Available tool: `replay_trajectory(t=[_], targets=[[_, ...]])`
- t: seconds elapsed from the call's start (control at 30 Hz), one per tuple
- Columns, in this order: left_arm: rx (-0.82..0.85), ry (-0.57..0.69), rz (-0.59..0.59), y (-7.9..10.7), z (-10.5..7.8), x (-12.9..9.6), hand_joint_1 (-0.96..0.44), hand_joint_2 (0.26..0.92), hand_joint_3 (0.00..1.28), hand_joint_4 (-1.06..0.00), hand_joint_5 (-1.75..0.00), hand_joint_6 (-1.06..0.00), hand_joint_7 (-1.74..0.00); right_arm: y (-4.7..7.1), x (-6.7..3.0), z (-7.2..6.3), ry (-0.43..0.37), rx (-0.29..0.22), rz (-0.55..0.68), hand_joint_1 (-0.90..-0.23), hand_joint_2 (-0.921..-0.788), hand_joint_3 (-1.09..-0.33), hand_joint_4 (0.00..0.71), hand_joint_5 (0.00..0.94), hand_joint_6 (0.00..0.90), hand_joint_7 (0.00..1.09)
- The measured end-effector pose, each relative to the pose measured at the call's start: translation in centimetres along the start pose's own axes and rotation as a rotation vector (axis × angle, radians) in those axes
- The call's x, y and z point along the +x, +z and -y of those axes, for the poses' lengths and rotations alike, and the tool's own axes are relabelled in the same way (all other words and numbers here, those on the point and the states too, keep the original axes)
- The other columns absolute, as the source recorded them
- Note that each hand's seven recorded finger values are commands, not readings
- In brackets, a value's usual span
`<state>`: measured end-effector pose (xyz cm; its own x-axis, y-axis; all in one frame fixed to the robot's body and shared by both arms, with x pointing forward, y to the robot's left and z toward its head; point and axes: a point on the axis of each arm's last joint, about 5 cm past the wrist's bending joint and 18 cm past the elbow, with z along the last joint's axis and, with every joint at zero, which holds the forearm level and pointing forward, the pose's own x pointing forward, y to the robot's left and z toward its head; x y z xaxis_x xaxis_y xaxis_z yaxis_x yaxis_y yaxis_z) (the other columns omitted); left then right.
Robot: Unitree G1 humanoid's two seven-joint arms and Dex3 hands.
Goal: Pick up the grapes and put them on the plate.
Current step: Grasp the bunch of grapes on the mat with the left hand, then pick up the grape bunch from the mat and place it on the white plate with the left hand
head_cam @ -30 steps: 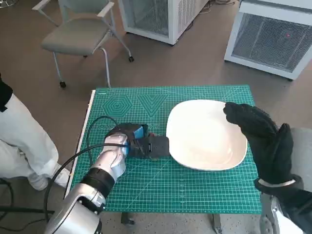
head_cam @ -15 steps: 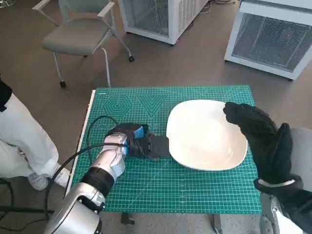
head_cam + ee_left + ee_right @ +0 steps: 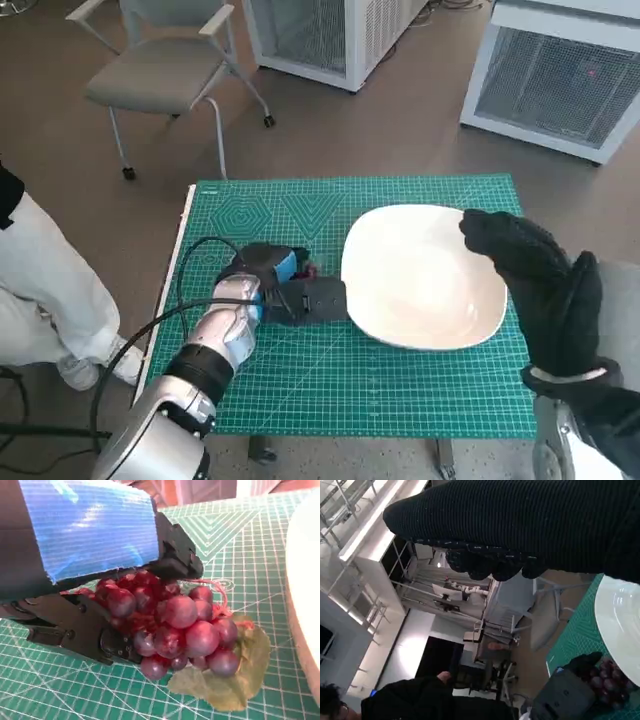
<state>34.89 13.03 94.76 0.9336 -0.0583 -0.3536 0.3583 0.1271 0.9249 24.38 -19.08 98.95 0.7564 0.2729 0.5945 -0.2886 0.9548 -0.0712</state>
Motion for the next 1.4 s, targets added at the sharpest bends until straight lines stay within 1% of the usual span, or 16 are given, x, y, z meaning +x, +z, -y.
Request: replay_trajectory(t=[0.4, 0.73, 1.2, 1.23, 1.27, 1.37, 1.4], targets=[[0.005, -0.001, 0.001, -0.1, -0.03, -0.03, 0.21, 0.891, 0.18, -0.47, -1.75, -0.5, -0.01, 0.05, 0.16, 0.04, 0.0, -0.001, 0.004, -0.515, -0.921, -0.622, 0.275, 0.422, 0.112, 0.93], [0.006, -0.006, -0.003, -0.26, -0.14, -0.04, 0.2, 0.881, 0.19, -0.49, -1.75, -0.44, 0.0, -0.02, 0.33, 0.08, 0.0, -0.002, 0.005, -0.514, -0.921, -0.622, 0.275, 0.421, 0.114, 0.93], [-0.018, -0.007, 0.0, -0.45, -0.34, -0.07, 0.18, 0.868, 0.19, -0.49, -1.75, -0.44, 0.0, -0.07, 0.39, 0.1, -0.001, -0.006, 0.009, -0.516, -0.921, -0.623, 0.277, 0.418, 0.116, 0.93], [-0.02, -0.006, 0.002, -0.45, -0.4, -0.08, 0.19, 0.859, 0.21, -0.49, -1.74, -0.44, 0.0, -0.08, 0.39, 0.1, -0.001, -0.006, 0.009, -0.516, -0.921, -0.623, 0.277, 0.418, 0.116, 0.93], [-0.022, -0.005, 0.004, -0.45, -0.48, -0.09, 0.21, 0.831, 0.29, -0.49, -1.73, -0.45, -0.01, -0.08, 0.39, 0.1, -0.001, -0.006, 0.009, -0.517, -0.921, -0.623, 0.277, 0.418, 0.116, 0.93], [-0.029, -0.002, 0.008, -0.49, -0.73, -0.13, 0.32, 0.694, 0.64, -0.47, -1.67, -0.47, -0.01, -0.07, 0.39, 0.1, -0.001, -0.007, 0.011, -0.518, -0.921, -0.623, 0.278, 0.417, 0.116, 0.92], [-0.031, -0.002, 0.009, -0.51, -0.82, -0.14, 0.35, 0.664, 0.71, -0.47, -1.66, -0.47, -0.01, -0.07, 0.39, 0.1, -0.001, -0.007, 0.012, -0.518, -0.921, -0.623, 0.278, 0.417, 0.116, 0.92]])
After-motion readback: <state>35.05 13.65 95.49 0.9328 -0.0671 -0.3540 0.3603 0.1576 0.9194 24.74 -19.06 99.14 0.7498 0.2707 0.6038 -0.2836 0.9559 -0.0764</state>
